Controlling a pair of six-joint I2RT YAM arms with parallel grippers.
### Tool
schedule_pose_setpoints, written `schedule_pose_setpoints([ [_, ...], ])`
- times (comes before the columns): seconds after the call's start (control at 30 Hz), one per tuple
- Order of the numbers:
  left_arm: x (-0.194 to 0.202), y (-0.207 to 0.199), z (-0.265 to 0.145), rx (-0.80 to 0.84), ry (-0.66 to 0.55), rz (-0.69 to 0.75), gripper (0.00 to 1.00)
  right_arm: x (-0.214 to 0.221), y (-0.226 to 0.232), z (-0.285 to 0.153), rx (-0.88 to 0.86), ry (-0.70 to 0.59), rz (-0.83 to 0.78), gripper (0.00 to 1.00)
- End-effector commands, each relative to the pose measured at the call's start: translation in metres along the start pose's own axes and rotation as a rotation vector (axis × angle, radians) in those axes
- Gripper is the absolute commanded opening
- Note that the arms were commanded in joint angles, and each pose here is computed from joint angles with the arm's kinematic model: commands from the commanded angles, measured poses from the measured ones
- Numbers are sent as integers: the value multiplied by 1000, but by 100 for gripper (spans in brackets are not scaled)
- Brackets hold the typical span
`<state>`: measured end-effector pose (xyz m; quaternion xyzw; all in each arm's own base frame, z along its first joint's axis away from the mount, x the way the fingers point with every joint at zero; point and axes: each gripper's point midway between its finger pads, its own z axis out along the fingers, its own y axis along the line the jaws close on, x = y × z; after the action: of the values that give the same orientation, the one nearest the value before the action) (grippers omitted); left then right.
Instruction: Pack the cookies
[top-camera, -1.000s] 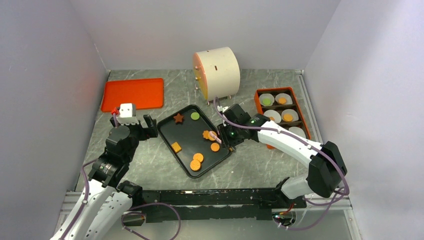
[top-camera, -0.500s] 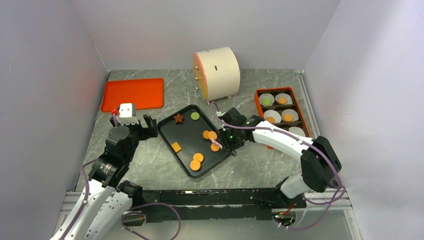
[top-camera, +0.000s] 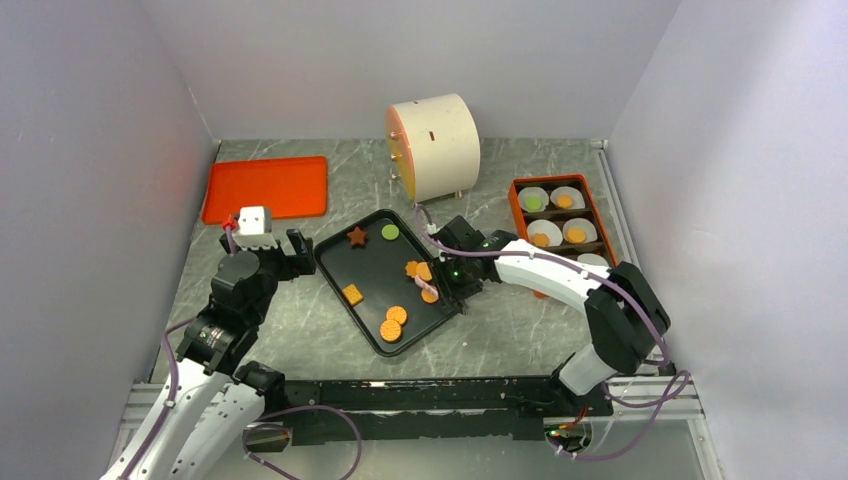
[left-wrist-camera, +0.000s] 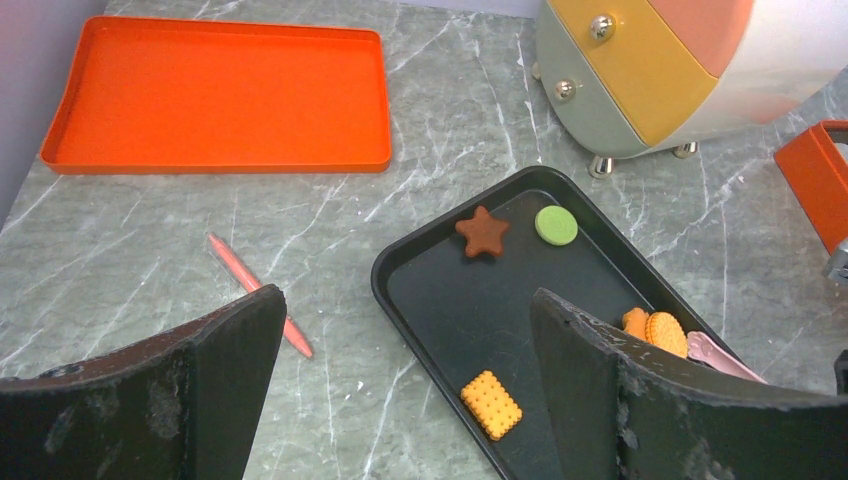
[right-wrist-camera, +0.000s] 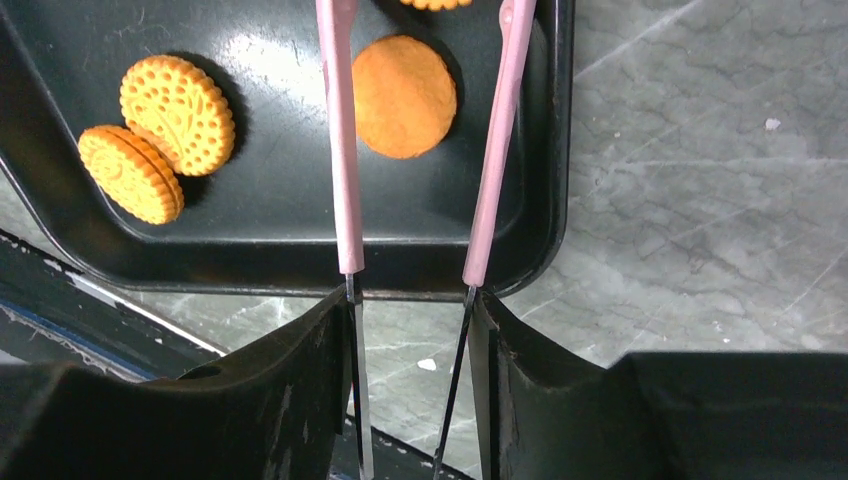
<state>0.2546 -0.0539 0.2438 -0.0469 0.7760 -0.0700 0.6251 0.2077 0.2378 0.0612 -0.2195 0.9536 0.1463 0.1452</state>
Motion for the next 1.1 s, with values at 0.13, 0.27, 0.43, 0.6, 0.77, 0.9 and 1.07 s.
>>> schedule_pose_setpoints([
  [0.13,-12,-3,0,20,-41,9,96,-45,5,4,17,-106,-19,46],
  [0.27,-13,-4,-1,22,-42,9,96,-50,6,7,21,-106,-29,46],
  [0.43,-13,-4,-1,23,-45,7,96,-52,8,0,13,-115,-38,40],
  [0.6,-13,-4,-1,26,-46,6,96,-56,15,-17,-21,-138,-48,33],
  [0.77,-13,-3,-2,22,-47,6,96,-55,23,-32,-61,-152,-62,27],
  [0.9,-14,-3,-2,21,-48,6,96,-52,24,-38,-66,-148,-68,20],
  [1.07,-14,-3,-1,21,-47,6,96,-53,23,-50,-52,-162,-71,19],
])
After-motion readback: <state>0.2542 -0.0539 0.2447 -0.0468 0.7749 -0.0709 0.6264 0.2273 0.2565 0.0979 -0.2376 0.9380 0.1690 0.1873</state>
